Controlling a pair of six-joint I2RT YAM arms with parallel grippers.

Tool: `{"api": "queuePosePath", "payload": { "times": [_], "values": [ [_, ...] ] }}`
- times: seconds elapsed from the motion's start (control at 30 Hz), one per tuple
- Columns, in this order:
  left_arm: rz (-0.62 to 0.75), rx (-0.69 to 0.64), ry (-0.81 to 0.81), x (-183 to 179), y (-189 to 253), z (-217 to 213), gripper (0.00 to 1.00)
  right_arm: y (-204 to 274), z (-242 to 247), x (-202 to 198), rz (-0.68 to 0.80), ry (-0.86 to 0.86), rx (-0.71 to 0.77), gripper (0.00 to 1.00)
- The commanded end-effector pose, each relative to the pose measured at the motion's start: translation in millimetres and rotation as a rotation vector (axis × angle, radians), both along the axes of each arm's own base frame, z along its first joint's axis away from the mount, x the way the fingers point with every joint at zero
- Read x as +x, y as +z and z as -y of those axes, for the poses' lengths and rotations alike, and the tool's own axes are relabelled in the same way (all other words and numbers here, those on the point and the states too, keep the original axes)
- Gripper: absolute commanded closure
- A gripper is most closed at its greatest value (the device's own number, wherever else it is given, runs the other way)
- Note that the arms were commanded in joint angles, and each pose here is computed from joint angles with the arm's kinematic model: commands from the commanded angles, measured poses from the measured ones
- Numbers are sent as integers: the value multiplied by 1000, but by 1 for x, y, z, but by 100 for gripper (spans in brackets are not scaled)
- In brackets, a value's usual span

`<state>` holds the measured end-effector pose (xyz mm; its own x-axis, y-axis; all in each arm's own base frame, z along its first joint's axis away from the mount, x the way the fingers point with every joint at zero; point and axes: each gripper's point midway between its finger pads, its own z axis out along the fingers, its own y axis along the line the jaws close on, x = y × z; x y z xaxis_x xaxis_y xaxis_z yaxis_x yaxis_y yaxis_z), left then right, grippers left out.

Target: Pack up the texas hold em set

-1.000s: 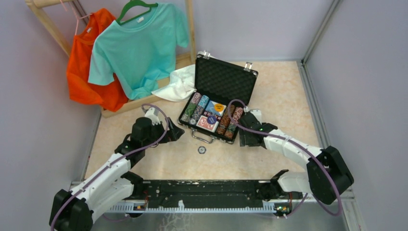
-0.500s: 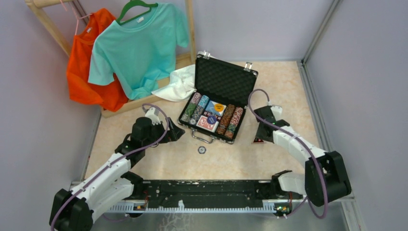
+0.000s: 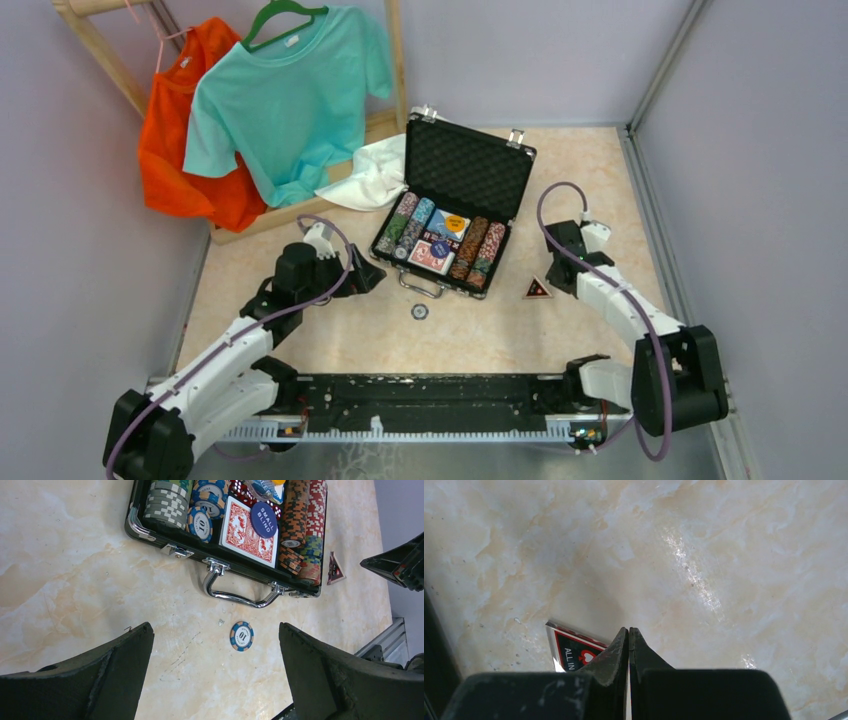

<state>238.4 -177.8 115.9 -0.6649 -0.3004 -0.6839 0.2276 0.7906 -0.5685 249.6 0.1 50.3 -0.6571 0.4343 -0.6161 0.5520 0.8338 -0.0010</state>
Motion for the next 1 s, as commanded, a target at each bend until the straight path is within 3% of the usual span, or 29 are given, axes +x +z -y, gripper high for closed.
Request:
{"api": "queuePosePath", "payload": {
  "times": [0.0,0.23,0.67,0.83,0.97],
  "values": [
    [47,-29,-20,2,14,4,0,-11,1,-5,-35,-20,8,100],
    [73,-47,-29,1,21,6,0,-34,-10,-17,-107,22,56,100],
    [74,-52,-39,0,19,7,0,-46,-57,-15,-100,167,121,100],
    [75,-50,-34,1,20,7,0,-39,-82,-6,-107,224,104,100],
    [76,-46,-30,1,20,5,0,-23,-68,-2,-77,188,26,100]
  ]
}}
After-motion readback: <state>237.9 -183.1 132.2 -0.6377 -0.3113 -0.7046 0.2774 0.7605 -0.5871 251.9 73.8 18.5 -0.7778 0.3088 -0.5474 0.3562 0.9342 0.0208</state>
